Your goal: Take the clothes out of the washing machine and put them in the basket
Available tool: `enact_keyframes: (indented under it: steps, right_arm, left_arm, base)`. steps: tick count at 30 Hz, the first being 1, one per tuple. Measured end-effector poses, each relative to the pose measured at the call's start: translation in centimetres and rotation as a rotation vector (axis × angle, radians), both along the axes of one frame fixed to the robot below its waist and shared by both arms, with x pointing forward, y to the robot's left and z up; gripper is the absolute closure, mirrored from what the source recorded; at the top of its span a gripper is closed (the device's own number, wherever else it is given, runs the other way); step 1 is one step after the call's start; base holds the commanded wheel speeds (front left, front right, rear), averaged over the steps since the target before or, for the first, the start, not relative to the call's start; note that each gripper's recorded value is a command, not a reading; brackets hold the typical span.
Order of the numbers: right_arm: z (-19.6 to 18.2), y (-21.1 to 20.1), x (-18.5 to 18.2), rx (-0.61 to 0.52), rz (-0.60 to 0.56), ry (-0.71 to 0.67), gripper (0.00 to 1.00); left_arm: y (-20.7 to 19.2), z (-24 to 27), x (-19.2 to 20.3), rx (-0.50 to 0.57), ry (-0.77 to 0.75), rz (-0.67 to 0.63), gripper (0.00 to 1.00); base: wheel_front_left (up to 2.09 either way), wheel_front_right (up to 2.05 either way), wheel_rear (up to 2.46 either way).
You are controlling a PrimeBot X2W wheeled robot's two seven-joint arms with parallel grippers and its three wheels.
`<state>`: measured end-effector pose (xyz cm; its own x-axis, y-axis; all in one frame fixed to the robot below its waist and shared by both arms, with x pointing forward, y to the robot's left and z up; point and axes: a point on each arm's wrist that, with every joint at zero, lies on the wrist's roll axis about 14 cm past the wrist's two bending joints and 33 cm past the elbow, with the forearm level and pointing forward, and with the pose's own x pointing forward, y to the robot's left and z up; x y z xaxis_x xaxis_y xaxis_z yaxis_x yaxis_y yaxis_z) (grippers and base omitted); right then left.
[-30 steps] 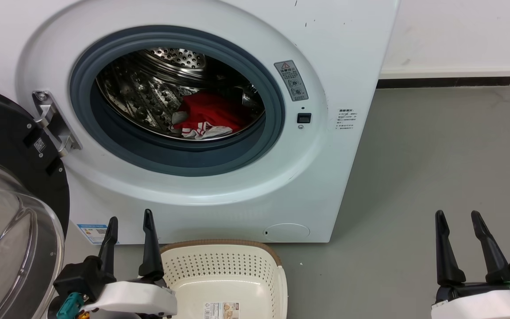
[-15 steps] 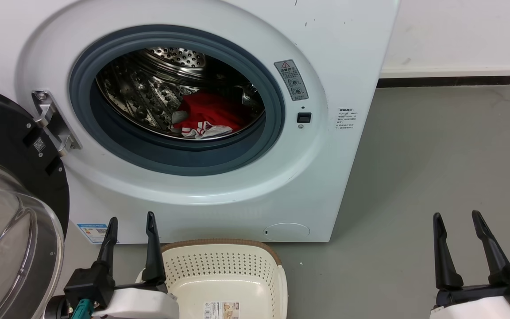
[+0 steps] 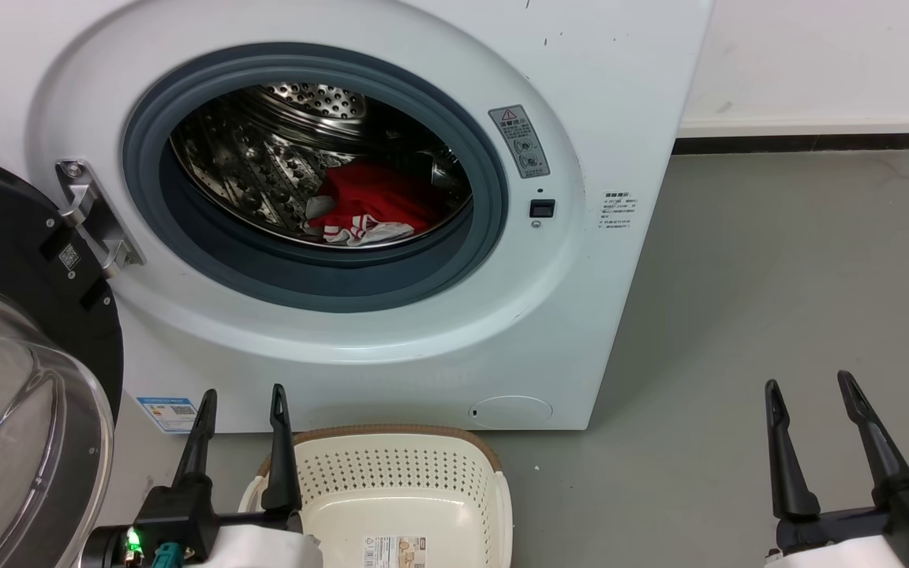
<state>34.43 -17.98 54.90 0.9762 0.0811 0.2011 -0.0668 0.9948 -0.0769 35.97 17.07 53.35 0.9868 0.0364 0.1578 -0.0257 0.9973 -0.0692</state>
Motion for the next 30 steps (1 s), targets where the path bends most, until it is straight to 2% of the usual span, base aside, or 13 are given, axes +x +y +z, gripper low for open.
enact_keyframes:
  steps: [7, 30]
  right_arm:
    - [0.07, 0.28, -0.23, -0.037, 0.007, -0.009, 0.00]
    - [0.03, 0.33, -0.40, -0.008, 0.009, -0.008, 0.00]
  left_arm:
    - [-0.12, -0.26, -0.17, 0.033, 0.001, -0.003, 0.00]
    - [-0.04, -0.85, -0.28, 0.024, 0.019, -0.004, 0.00]
  base:
    - [0.00, 0.00, 0.00]
    - [0.00, 0.00, 0.00]
